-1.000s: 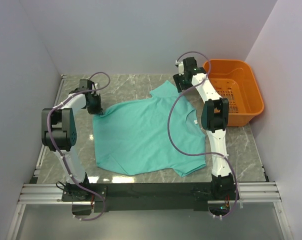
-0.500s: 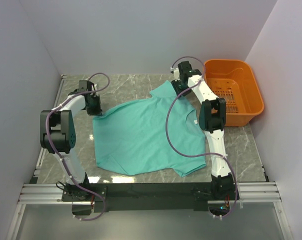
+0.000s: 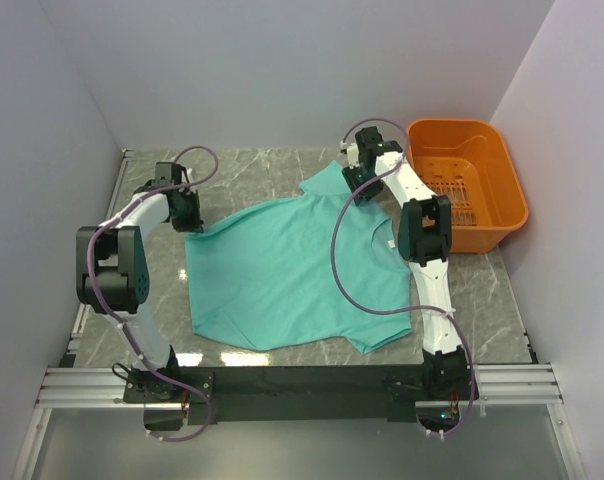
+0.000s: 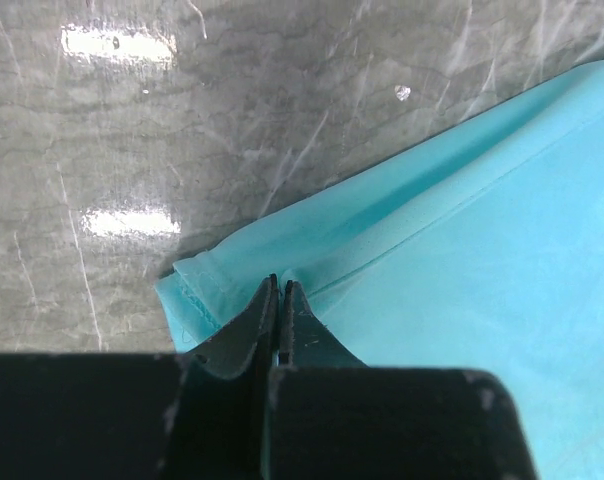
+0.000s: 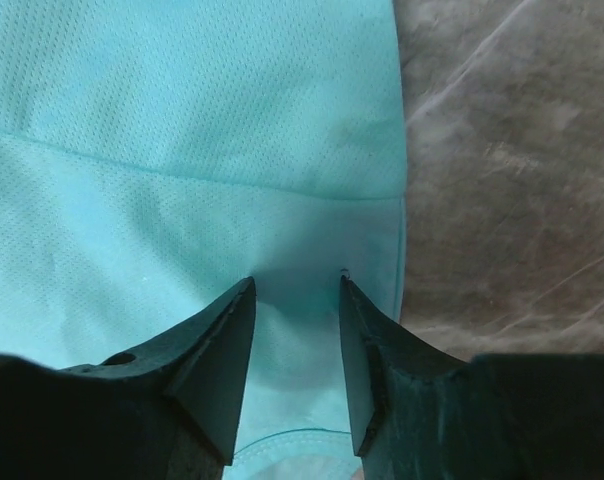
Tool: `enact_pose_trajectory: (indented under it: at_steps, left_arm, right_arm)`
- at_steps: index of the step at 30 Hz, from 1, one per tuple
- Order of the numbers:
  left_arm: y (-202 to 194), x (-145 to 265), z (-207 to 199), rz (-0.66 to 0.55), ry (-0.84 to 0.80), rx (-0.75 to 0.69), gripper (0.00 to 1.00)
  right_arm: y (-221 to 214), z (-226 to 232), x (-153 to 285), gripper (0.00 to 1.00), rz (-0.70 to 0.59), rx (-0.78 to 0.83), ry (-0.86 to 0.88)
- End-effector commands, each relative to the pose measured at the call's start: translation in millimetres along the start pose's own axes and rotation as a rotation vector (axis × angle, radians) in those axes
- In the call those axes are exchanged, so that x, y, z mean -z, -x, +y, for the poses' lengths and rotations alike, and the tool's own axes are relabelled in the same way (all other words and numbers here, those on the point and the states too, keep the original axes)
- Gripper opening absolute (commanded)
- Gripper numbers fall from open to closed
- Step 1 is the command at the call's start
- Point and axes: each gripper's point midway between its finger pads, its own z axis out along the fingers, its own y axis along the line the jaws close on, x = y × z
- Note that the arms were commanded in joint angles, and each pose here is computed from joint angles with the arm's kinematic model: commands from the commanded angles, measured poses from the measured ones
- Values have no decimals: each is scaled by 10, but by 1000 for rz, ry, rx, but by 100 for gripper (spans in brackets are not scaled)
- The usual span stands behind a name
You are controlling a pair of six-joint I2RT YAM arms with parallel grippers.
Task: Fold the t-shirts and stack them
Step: Fold the tshirt
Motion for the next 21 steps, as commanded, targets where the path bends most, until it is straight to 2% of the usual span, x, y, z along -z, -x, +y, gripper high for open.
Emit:
enact_pose_trajectory:
  at_steps: [1,5,9,14,16,18,21]
  left_arm:
    - [134,138,-58,-59,-21,-5,1]
    - [100,156,-59,-58,-24,-7,1]
    - [101,181,-76,-66,-33,-8,0]
    - [66,183,-65,-65,-30,-9,1]
    - [48,195,-61,-67,-29,-10,0]
    - [49,213,-64,-73,-30,-10,0]
    - [40,240,-63,-76,-29,-11,0]
  right_arm:
    - [-37,80,40,45,24,1,30]
    - [-87,124,62,41,36,-17,47]
    - [-150,156,83,22,53,-24,58]
    - [-296,245,144,12,75,-28,98]
    - [-450,285,115,1,103,-32,116]
    - [-466,312,200,0,83,-33,131]
    - [-773,404,232,0,124,-28,155]
